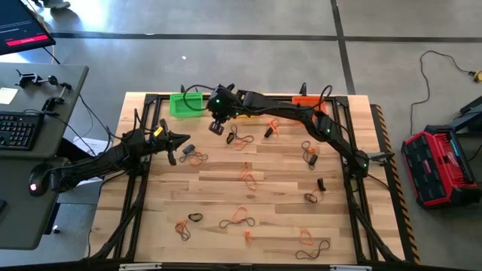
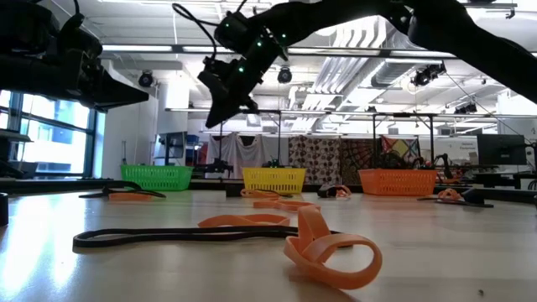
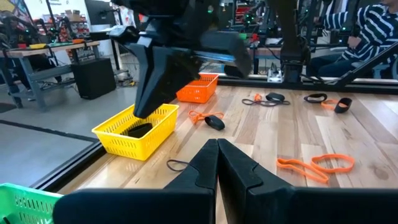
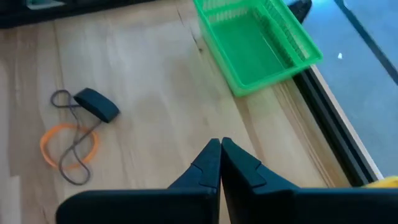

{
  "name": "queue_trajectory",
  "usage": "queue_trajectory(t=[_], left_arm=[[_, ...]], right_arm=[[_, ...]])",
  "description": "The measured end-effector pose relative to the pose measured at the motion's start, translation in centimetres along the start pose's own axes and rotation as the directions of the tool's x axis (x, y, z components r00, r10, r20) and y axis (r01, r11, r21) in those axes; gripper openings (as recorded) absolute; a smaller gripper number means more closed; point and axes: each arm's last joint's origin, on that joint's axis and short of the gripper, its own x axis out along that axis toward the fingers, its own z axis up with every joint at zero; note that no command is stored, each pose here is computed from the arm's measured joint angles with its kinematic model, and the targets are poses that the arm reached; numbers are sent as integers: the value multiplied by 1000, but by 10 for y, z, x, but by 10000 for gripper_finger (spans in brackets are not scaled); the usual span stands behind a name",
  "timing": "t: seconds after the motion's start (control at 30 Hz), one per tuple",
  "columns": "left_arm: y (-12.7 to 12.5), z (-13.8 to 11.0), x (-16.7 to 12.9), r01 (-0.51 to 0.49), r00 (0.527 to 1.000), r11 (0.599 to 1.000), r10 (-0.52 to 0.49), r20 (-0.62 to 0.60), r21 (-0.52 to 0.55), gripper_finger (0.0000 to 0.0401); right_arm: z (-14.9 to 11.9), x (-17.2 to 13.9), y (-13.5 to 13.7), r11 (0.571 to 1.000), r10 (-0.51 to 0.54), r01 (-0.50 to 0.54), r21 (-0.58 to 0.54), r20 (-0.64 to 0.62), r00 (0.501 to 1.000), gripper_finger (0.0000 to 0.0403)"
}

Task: Sort rubber bands into baskets
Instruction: Put the orange rubber band into the orange bin

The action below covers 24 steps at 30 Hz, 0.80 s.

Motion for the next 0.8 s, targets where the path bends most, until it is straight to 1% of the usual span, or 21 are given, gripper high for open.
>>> queue_trajectory(t=[0.2, 0.37, 0.53, 0.6, 0.73, 0.8], left_arm=[[0, 0, 0, 0, 1000, 1000, 0, 0, 1, 0], [0, 0, 0, 0, 1000, 1000, 0, 0, 3, 0], [0, 0, 0, 0, 1000, 1000, 0, 0, 3, 0], [0, 0, 0, -1, 1000, 1000, 1, 0, 3, 0], [0, 0, 0, -1, 1000, 1000, 1, -1, 3, 0], [0, 0, 0, -1, 1000, 1000, 1, -3, 3, 0]], right_arm=[[4, -1, 19, 1000, 1, -2, 28, 41, 999, 0], [5, -2, 36, 997, -54, 51, 54, 61, 997, 0], [-2, 14, 47, 996, -72, 69, 57, 50, 996, 0], [-7, 19, 49, 996, -73, 72, 44, 23, 997, 0], [-8, 21, 56, 995, -94, 93, 28, 31, 995, 0], [-15, 28, 60, 993, -113, 112, 23, 50, 992, 0]])
